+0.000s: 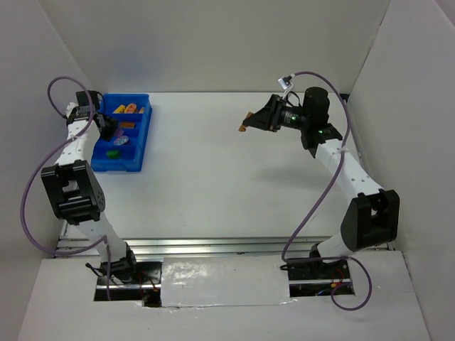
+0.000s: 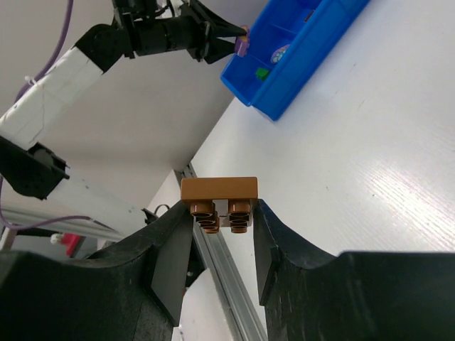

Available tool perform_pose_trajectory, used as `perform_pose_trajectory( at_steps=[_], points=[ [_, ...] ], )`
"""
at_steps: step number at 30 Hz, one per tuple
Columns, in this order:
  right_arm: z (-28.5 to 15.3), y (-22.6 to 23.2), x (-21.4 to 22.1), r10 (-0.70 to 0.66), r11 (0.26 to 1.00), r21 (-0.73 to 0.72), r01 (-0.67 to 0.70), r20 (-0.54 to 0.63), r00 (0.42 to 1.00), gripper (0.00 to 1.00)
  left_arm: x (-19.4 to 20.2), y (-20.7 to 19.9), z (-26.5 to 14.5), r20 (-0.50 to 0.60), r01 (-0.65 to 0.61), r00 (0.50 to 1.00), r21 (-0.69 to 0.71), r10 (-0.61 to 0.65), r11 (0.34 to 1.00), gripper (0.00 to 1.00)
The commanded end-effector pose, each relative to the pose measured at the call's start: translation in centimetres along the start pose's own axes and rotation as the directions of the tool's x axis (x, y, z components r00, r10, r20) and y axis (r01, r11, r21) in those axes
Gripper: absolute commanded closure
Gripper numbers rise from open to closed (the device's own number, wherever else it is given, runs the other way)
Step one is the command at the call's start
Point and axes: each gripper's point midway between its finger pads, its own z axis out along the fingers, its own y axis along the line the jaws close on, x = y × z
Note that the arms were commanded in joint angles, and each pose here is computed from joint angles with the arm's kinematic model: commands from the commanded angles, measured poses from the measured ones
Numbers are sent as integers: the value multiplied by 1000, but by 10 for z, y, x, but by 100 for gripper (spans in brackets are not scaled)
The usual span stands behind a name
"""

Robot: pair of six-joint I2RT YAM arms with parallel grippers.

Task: Sort the legos into containers by color

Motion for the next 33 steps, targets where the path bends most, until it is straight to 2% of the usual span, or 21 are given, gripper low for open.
perform_pose_trajectory(
  at_steps=[1,6,9,18,23,25,26,27,29,33],
  points=[
    [-13,25,-11,-103,995,-5,103,38,994,100,-26,8,9,118,99,989,-77,-89,992,100],
    [-15,26,-11,-116,993,-2,116,38,993,100,-21,30,33,98,122,989,-169,-107,978,100],
    [-14,31,-11,-119,993,-20,120,35,992,100,-20,28,45,104,90,992,-135,-76,987,100],
    [-12,37,-8,-110,991,-78,111,19,994,100,-26,32,66,100,138,987,-102,-128,985,100],
    [-11,41,-6,-117,988,-99,117,12,993,100,-27,30,69,92,153,985,-91,-145,984,80],
    [-11,42,-5,-121,987,-102,122,9,993,100,-28,30,70,91,151,986,-87,-143,985,65],
    [-11,42,-4,-121,988,-101,121,8,993,100,-29,29,70,92,151,986,-90,-143,984,61],
    [-12,42,-4,-122,988,-99,122,10,993,100,-29,29,69,90,153,985,-95,-145,984,50],
    [-12,43,-3,-127,987,-100,127,10,992,100,-30,28,66,94,158,984,-90,-150,983,45],
    [-13,44,-4,-131,986,-98,132,10,991,100,-30,29,63,99,165,983,-83,-157,983,26]
  ],
)
